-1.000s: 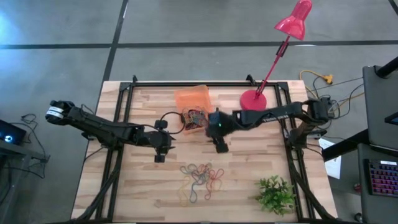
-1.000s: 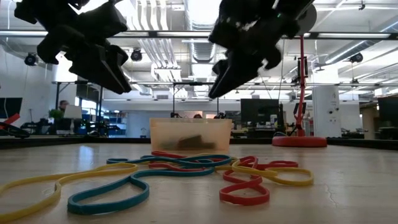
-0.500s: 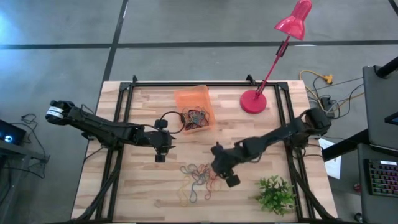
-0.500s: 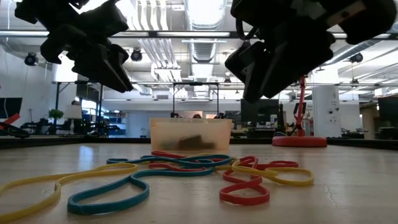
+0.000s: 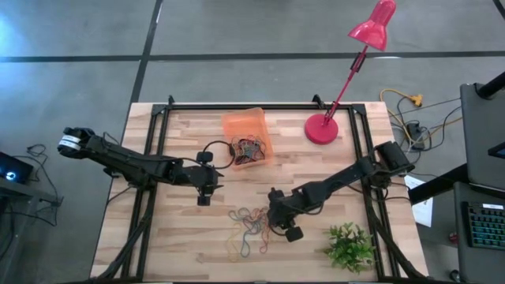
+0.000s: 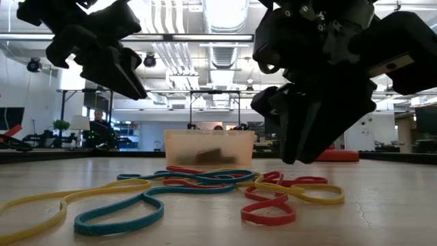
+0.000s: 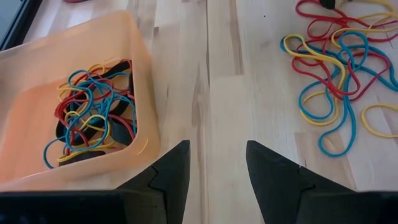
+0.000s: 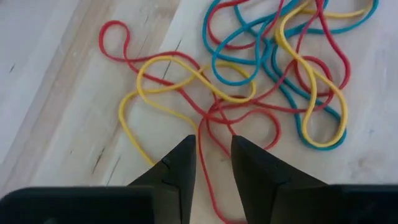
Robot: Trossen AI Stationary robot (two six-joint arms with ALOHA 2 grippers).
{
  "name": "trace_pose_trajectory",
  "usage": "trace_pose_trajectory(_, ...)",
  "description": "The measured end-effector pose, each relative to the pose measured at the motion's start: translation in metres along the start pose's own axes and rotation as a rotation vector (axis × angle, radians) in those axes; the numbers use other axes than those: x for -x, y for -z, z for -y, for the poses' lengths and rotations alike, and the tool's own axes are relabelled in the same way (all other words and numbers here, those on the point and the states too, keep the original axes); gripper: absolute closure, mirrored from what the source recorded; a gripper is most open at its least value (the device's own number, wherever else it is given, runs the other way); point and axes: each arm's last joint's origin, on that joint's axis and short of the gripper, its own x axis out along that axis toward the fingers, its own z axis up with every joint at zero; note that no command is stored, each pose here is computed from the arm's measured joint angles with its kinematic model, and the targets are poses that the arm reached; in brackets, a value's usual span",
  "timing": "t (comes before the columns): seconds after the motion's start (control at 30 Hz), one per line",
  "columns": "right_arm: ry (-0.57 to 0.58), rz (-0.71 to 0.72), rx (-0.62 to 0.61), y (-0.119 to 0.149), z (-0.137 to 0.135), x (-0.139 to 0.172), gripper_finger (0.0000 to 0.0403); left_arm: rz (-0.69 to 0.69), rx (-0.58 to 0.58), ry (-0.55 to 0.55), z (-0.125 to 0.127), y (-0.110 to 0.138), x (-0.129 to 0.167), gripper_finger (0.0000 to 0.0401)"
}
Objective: Pick and place rubber bands into bin
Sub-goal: Put the red rubber band into the orange bin
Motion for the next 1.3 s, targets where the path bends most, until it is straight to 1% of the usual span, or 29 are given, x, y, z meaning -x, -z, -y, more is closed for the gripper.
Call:
trace_pose_trajectory(0.1, 0.024, 0.012, 0.001, -0.001, 0.001, 0.001, 0.0317, 0.002, 0.001, 0.0, 0.0, 0.0, 0.0, 0.0259)
trace_pose_trajectory(0.3, 0.025, 0.069, 0.035, -0.006, 0.001, 0.001, 0.0324, 0.002, 0.0, 0.0, 0.0, 0.0, 0.0, 0.0259)
trace_pose_trajectory(0.5, 0.028, 0.082, 0.044, -0.006, 0.002, 0.0, 0.0319, 0.002, 0.0, 0.0, 0.0, 0.0, 0.0, 0.0259)
trace_pose_trajectory(0.57, 0.046, 0.091, 0.025, -0.005, 0.002, -0.001, 0.0316, 0.001, 0.0, 0.0, 0.0, 0.0, 0.0, 0.0259)
trace_pose_trajectory(0.7, 0.048, 0.124, -0.02, -0.003, 0.005, -0.003, 0.0306, 0.001, 0.0, 0.0, 0.0, 0.0, 0.0, 0.0259)
trace_pose_trajectory(0.87, 0.053, 0.109, -0.061, 0.003, 0.006, -0.005, 0.0291, 0.001, 0.0, 0.0, 0.0, 0.0, 0.0, 0.0259)
trace_pose_trajectory(1.1, 0.177, 0.11, -0.081, 0.006, 0.01, -0.006, 0.0283, 0.001, 0.0, 0.0, 0.0, 0.0, 0.0, 0.0259)
trace_pose_trajectory(1.3, 0.183, 0.104, -0.075, 0.007, 0.011, -0.006, 0.0284, 0.001, 0.0, 0.0, 0.0, 0.0, 0.0, 0.0259)
